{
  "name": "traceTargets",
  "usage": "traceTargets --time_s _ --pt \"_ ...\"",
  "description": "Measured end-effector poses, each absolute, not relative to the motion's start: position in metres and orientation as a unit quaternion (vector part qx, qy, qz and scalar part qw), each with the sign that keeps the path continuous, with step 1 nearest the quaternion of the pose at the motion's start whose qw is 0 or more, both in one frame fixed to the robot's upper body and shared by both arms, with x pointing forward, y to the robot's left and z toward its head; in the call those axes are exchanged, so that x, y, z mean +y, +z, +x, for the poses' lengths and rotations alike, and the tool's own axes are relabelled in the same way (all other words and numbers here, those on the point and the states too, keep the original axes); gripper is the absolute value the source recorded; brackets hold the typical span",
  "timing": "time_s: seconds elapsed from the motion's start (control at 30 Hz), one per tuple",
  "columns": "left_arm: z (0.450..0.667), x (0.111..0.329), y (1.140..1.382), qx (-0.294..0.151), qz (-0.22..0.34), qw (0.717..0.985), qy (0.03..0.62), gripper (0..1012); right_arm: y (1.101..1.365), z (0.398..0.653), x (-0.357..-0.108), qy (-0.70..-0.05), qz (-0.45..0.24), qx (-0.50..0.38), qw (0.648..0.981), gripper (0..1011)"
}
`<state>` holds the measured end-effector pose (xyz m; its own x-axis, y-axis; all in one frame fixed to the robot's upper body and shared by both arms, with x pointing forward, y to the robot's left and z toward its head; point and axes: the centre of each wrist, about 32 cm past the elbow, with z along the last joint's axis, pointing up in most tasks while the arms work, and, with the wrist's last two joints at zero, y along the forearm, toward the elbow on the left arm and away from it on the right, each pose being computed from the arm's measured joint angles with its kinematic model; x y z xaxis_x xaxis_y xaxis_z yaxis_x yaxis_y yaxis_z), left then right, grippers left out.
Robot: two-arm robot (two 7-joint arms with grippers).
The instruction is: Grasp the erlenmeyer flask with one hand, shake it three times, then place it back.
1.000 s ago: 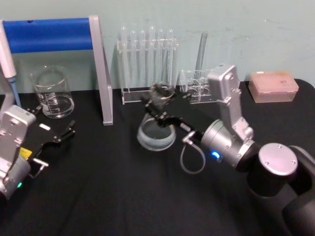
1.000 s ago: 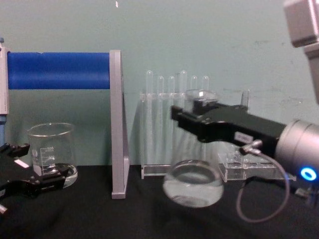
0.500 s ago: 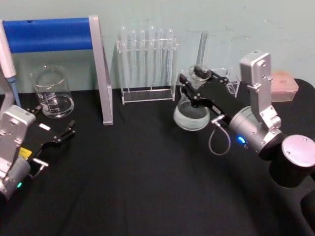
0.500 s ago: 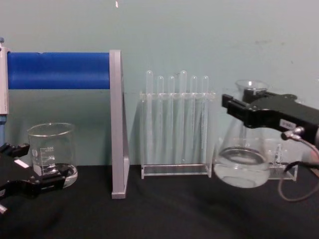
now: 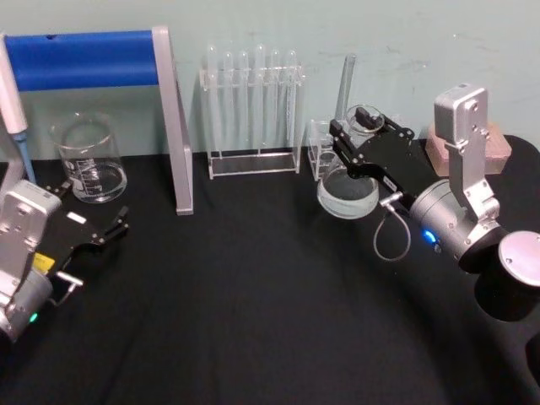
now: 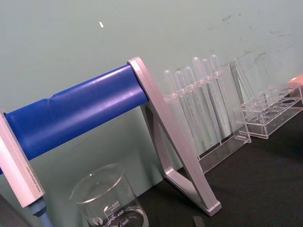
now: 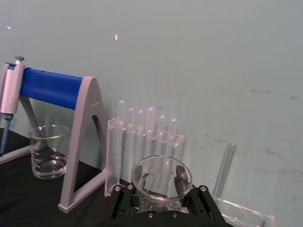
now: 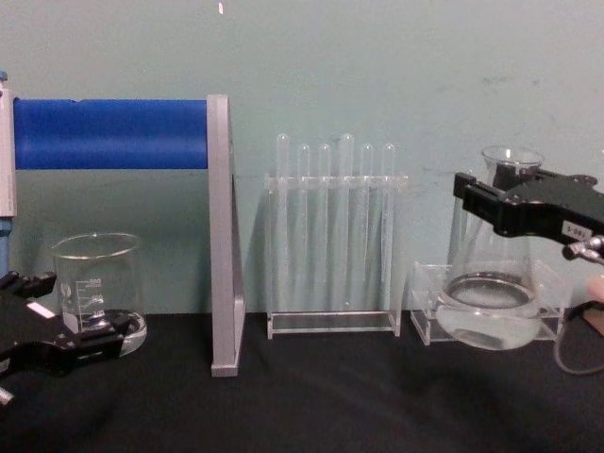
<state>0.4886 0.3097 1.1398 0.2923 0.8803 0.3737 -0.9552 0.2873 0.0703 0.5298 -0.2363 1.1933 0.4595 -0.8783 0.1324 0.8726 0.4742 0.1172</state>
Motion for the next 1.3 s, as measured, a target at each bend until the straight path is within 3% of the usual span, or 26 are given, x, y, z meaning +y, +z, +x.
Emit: traceTargets --time_s 0.2,0.83,1.3 --pt "0.489 0.310 1.140 -0.132 0.141 0.791 0.580 1001 1.192 0.529 -0.228 -0.498 0.020 -0.083 0.863 446" --pt "0.489 0.310 1.140 -0.132 0.142 0.791 0.580 1001 1.189 0.514 -0.171 -0.376 0.038 -0.049 0.925 446" --pt "0.489 0.310 1.140 -0.132 0.141 0.791 0.580 1001 1.187 0.503 -0.153 -0.321 0.036 -0.037 0.946 446"
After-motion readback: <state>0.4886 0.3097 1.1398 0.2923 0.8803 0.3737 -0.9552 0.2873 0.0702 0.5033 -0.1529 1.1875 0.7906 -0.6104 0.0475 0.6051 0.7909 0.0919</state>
